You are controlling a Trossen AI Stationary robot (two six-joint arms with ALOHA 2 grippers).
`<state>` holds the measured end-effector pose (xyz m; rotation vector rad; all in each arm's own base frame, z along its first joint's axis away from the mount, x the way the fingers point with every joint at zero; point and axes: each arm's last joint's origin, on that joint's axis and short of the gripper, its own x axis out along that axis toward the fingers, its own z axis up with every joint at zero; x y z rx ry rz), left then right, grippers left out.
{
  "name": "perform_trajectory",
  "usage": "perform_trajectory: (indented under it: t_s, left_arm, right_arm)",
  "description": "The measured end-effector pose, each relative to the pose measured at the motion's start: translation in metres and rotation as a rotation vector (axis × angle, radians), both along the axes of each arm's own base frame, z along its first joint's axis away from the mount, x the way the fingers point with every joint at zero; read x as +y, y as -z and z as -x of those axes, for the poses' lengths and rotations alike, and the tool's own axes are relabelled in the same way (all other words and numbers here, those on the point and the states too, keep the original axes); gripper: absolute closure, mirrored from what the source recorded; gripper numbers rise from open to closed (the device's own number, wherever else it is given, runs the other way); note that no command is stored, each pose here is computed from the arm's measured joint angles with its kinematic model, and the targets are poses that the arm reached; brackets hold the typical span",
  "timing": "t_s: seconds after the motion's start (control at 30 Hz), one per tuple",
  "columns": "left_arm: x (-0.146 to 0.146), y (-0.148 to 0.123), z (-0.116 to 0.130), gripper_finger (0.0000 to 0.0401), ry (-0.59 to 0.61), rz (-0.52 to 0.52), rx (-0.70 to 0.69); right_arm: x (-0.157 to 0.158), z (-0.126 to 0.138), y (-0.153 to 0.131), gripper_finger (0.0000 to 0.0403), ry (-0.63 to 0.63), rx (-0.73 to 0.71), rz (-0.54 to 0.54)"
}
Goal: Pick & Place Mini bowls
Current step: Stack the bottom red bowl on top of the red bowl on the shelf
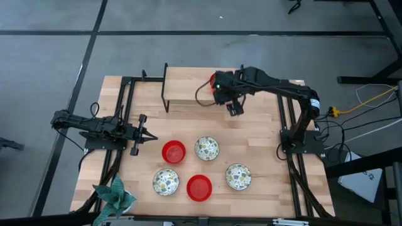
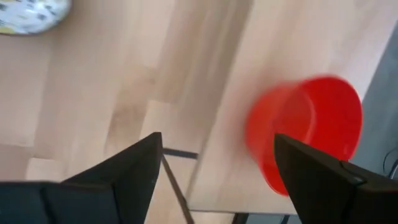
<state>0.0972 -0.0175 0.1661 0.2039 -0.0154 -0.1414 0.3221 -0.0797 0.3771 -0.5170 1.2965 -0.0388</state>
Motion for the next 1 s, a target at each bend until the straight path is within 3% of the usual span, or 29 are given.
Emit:
perform_trajectory:
  t_s: [0.7, 1.0]
  left_arm:
    - [0.0, 0.0, 0.0, 0.0397, 0.0, 0.0, 0.0]
    - [0.0, 0.0, 0.0, 0.0397, 0.0, 0.0, 0.0]
  right_arm:
    - [0.121, -0.008, 0.0, 0.0098, -0.332, -0.014, -0.013]
    - [0.153, -0.005, -0.001, 0.0098, -0.434, -0.039, -0.013]
